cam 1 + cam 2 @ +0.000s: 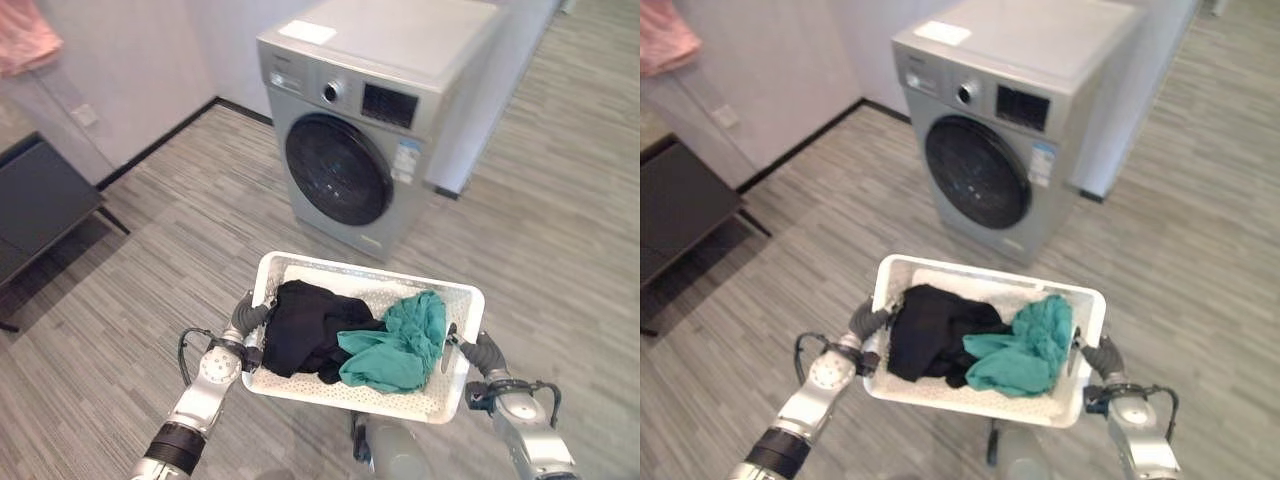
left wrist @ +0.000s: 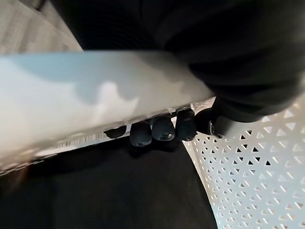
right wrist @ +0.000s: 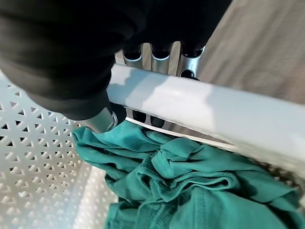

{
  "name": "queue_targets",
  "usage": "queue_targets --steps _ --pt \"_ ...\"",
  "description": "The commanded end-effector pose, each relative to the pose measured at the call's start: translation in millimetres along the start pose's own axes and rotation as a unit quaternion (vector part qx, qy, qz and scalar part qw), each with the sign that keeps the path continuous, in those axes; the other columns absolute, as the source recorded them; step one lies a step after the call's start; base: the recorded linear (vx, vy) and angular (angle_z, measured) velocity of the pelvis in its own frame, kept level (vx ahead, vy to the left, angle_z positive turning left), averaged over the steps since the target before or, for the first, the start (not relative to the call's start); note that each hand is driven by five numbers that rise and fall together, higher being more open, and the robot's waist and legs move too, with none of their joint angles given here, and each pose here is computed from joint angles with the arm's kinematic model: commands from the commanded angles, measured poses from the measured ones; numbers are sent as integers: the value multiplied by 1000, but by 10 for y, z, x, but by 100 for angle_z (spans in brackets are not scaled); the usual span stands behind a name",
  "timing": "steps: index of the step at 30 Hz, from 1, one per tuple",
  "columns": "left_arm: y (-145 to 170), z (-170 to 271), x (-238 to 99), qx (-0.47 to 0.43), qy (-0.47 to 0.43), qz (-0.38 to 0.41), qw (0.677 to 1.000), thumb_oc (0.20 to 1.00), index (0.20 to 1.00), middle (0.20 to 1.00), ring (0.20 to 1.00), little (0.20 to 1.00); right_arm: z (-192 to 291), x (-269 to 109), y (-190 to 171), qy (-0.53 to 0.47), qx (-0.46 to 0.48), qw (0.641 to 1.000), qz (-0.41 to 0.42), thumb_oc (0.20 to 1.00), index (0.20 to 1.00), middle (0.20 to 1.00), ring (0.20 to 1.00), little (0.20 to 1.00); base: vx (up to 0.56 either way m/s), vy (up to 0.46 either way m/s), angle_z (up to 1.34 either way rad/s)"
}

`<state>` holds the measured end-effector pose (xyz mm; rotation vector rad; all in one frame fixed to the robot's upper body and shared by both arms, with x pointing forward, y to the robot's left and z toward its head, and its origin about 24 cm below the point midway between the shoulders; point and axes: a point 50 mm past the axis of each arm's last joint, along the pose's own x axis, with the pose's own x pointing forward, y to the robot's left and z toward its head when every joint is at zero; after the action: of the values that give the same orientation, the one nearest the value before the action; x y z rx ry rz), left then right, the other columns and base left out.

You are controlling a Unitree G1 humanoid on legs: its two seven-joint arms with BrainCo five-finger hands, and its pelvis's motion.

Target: Grab the laundry basket,head to the washer,open it,put in the laundry and shut it.

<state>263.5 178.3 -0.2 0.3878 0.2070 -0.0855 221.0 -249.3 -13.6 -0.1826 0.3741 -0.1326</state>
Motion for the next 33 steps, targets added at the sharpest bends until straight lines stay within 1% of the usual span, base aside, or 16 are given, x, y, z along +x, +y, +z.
queue_targets --steps 1,12,19,20,25,27,28,33 --pt "675 251 59 6 -59 121 991 200 200 200 200 200 184 -20 -343 -55 34 996 -61 200 200 200 200 200 356 -43 -57" --pt "887 296 -3 18 -74 178 981 200 200 200 200 200 506 -63 -258 -134 27 990 -37 200 200 200 200 200 287 181 -33" --pt "939 359 -36 41 -93 185 977 200 200 200 200 200 668 -64 -284 -169 25 984 -48 200 200 200 200 200 293 374 -37" --pt "1071 407 -91 61 -104 209 970 200 200 200 200 200 745 -86 -301 -186 14 981 -59 200 200 200 200 200 278 563 -13" --pt "1401 581 -239 95 -134 262 951 200 200 200 200 200 914 -97 -388 -214 -16 973 -85 200 200 200 200 200 158 444 -81" --pt "1429 605 -259 98 -139 264 949 200 200 200 200 200 935 -100 -407 -218 -18 972 -88 200 200 200 200 200 85 241 -94" --pt "1497 688 -305 106 -157 271 944 200 200 200 200 200 1004 -93 -457 -229 -25 968 -97 200 200 200 200 200 119 226 -48" --pt "1637 921 -395 111 -208 300 924 200 200 200 200 200 1349 -145 -611 -291 -44 949 -111 200 200 200 200 200 87 108 -33"
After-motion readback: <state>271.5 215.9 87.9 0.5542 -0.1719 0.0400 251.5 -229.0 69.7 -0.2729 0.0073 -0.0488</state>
